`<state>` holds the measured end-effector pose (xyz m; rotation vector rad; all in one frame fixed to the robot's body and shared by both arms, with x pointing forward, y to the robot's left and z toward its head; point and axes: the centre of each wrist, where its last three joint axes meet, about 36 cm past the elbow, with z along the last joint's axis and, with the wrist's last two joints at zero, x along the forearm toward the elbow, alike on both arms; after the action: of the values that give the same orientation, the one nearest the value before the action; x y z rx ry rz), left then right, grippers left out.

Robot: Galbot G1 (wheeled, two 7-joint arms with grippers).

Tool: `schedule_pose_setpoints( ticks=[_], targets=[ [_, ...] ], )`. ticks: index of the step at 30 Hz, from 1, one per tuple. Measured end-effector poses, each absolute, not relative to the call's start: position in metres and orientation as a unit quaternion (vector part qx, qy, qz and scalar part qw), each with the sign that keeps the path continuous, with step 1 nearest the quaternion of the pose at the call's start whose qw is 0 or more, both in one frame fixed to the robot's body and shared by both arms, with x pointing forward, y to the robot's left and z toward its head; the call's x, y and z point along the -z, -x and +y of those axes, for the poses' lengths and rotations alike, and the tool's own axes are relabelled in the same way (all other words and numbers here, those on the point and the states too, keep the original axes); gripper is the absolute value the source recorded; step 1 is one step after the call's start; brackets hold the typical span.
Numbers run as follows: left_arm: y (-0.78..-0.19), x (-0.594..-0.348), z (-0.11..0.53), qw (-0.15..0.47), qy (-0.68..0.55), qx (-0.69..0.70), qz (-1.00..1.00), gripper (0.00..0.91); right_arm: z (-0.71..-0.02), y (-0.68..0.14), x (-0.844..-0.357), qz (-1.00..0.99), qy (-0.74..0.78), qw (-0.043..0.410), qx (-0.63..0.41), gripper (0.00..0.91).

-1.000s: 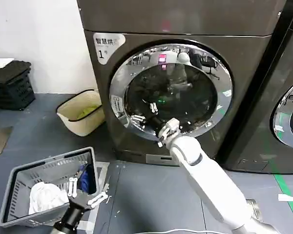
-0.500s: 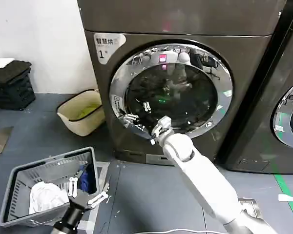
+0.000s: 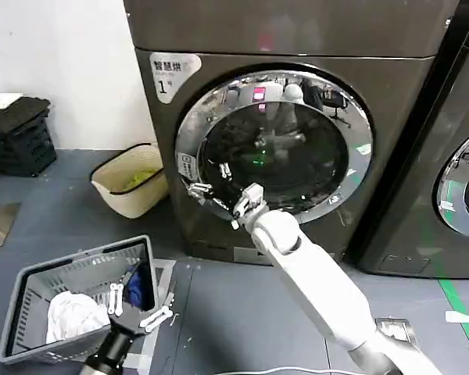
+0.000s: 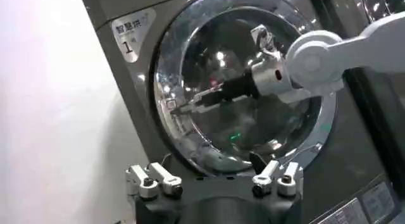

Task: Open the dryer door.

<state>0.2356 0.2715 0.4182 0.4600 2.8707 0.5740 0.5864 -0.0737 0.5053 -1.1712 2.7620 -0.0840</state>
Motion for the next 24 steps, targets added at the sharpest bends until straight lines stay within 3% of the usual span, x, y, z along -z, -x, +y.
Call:
schedule_pose_setpoints(
  ticks=[24],
  targets=[
    [-0.238,-0.425,0.282,0.090,-0.138,-0.183,0.969,0.907,-0.105,-0.578,-0.508,0.847,0.528,0.058,0.013,0.907]
  ],
)
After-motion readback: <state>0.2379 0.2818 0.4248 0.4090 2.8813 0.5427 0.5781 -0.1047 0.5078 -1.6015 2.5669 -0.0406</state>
